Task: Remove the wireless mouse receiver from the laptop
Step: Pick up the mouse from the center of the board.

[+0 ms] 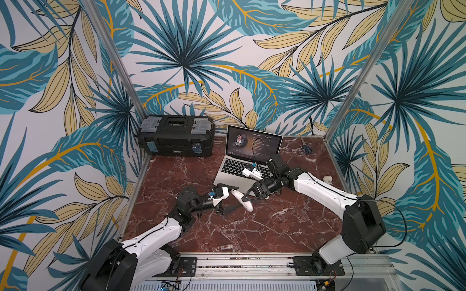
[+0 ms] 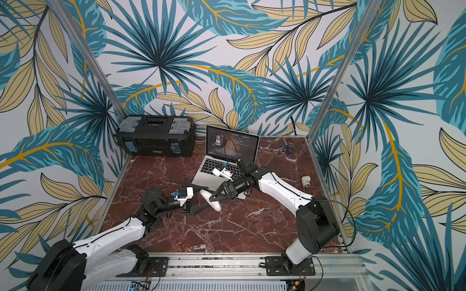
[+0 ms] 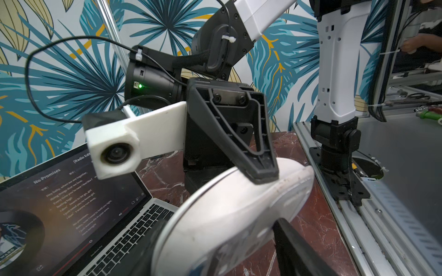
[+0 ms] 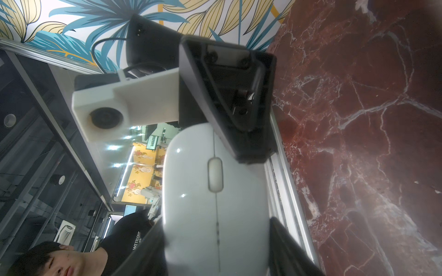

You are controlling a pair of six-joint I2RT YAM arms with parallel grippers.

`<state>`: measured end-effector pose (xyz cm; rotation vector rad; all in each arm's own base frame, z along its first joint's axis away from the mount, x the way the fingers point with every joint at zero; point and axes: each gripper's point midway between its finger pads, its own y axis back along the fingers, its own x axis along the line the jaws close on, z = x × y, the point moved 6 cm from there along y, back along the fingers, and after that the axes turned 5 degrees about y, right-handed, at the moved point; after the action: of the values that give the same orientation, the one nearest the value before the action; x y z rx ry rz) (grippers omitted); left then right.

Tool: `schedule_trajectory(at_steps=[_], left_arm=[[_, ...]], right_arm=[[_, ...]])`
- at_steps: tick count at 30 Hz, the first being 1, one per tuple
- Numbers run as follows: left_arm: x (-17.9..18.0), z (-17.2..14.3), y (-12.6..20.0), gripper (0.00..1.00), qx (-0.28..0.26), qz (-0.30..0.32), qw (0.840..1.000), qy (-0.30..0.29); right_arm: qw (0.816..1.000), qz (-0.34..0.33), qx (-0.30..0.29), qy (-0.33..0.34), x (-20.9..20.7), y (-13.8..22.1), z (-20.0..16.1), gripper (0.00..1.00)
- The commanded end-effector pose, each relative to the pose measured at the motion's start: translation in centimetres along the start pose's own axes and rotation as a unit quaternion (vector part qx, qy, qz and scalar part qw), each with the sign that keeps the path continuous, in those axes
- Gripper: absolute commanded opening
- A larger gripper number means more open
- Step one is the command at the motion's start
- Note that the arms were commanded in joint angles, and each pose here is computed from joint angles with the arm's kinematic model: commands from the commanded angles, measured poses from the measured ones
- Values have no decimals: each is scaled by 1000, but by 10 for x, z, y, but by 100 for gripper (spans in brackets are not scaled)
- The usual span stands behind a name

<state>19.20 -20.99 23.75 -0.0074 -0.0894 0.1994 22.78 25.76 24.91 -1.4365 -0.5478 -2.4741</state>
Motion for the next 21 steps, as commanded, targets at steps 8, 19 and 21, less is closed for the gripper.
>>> schedule_trajectory(at_steps=[8,19,21], left_arm=[[8,32,-3,33,-46,20,998,-25],[14,36,-4,0,-26,34,996,75],[21,35,-4,0,-13,45,988,146]], right_arm=[[999,-34,0,-5,-14,-5,13,44],[994,-104,-42,1,-18,20,30,72],[984,-155,-71,43,-10,42,33,80]])
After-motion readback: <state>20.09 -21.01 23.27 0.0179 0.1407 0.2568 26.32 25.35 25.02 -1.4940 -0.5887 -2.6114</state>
